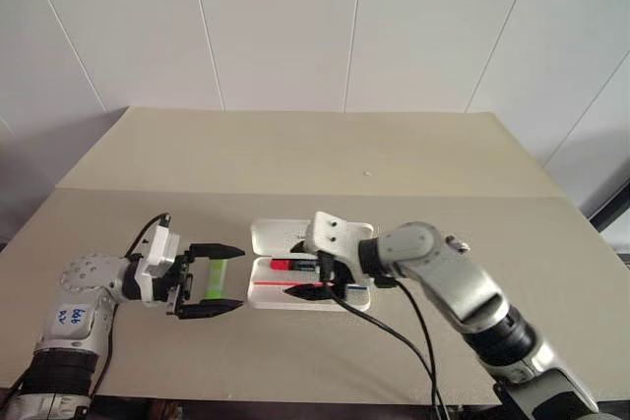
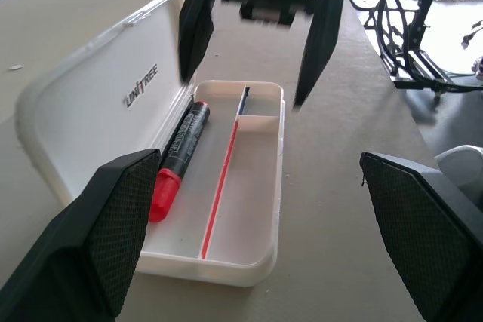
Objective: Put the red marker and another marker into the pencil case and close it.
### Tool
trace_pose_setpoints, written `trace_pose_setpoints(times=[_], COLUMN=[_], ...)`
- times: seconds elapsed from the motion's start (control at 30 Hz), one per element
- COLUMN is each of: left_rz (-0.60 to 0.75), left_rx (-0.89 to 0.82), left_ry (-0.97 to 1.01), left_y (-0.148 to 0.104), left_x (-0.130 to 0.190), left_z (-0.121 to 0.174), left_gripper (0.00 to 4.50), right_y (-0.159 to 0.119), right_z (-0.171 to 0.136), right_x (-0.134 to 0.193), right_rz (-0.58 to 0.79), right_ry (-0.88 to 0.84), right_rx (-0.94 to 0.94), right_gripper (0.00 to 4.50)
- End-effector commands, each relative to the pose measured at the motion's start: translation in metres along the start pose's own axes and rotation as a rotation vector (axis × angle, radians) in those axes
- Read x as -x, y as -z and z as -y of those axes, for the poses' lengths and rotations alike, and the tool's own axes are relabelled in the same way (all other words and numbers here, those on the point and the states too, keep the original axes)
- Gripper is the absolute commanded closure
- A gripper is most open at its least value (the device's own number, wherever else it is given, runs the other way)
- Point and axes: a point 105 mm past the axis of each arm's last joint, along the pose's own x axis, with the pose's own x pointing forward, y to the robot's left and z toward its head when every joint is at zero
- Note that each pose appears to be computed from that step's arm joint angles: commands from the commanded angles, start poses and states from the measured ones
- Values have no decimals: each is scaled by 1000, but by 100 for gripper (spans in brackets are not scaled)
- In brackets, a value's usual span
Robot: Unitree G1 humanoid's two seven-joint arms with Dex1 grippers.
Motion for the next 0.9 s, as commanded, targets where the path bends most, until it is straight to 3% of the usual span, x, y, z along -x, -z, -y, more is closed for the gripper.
trace_pose_setpoints(times=[0.03, 0.4, 0.63, 0.9], left_rz=[-8, -104, -120, -199], left_rx=[-52, 74, 140, 257], left_ry=[-109, -558, -776, -1060], left_y=[-10, 0, 4, 27], left_x=[5, 15, 16, 19], left_z=[-7, 2, -1, -15], left_gripper=[0, 0, 0, 0], right_y=[-11, 13, 39, 53], right_z=[-10, -30, -20, -6], right_x=[24, 107, 123, 126], right_rz=[67, 207, 187, 154], right_ry=[-45, -65, -11, 41], right_rx=[-13, -68, -84, -80], right_gripper=[2, 2, 2, 2])
